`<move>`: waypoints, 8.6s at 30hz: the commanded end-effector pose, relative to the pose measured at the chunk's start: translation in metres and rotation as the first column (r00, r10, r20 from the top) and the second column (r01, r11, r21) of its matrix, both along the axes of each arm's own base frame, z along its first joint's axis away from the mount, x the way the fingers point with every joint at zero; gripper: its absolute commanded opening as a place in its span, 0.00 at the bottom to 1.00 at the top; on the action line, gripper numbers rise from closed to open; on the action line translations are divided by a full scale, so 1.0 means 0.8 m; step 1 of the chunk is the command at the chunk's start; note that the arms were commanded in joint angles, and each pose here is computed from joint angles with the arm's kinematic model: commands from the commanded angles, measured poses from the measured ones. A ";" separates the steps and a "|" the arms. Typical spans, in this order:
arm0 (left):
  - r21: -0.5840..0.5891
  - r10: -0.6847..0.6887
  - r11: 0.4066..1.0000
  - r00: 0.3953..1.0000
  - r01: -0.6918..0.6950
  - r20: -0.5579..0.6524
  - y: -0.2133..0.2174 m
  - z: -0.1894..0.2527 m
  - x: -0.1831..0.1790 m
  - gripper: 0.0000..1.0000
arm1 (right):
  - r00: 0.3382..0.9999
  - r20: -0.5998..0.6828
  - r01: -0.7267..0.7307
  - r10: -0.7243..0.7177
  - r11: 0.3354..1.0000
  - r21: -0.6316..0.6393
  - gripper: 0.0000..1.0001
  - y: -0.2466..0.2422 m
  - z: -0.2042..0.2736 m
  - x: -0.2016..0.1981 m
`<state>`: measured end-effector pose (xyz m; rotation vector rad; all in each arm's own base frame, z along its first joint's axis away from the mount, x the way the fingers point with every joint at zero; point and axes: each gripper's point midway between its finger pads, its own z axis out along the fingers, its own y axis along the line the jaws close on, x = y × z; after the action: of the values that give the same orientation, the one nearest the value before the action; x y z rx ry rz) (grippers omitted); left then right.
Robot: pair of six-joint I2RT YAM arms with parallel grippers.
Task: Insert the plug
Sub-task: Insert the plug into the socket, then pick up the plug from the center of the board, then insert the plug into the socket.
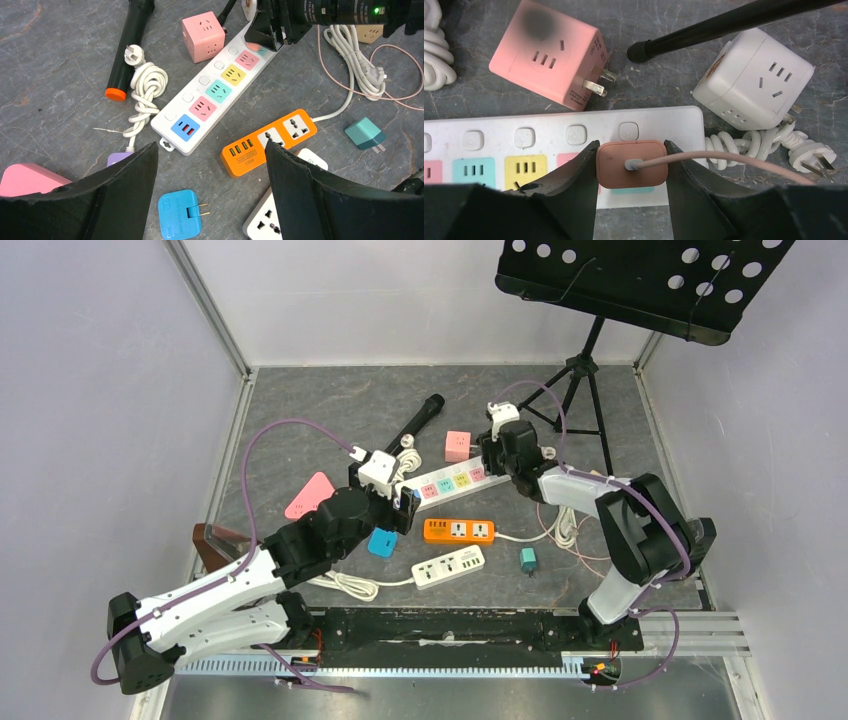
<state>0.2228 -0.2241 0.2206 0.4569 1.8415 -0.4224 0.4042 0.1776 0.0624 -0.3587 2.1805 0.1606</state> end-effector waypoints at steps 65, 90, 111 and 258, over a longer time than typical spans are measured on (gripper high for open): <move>-0.092 -0.004 0.996 0.997 -0.004 -0.080 -0.005 0.003 -0.014 0.86 | 0.926 -0.376 0.005 0.044 0.992 0.129 0.03 -0.048 -0.005 -0.257; -0.358 -0.191 0.917 0.982 0.175 -0.008 -0.084 0.064 -0.017 0.86 | 0.879 0.412 -0.476 0.241 0.394 0.786 0.03 0.109 0.317 -0.189; -0.548 -0.323 0.774 0.942 0.316 0.087 -0.135 0.128 -0.027 0.75 | 0.834 0.499 -0.544 0.235 0.199 0.815 0.05 0.122 0.365 -0.208; -0.094 -0.193 0.975 0.979 0.199 0.072 -0.065 0.039 -0.003 0.85 | 0.986 0.111 -0.135 0.121 0.982 0.133 0.24 0.079 0.105 -0.053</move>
<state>0.2169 -0.2449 0.2406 0.5736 1.7778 -0.5075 0.3651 0.2217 0.0866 -0.4360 2.1162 0.1926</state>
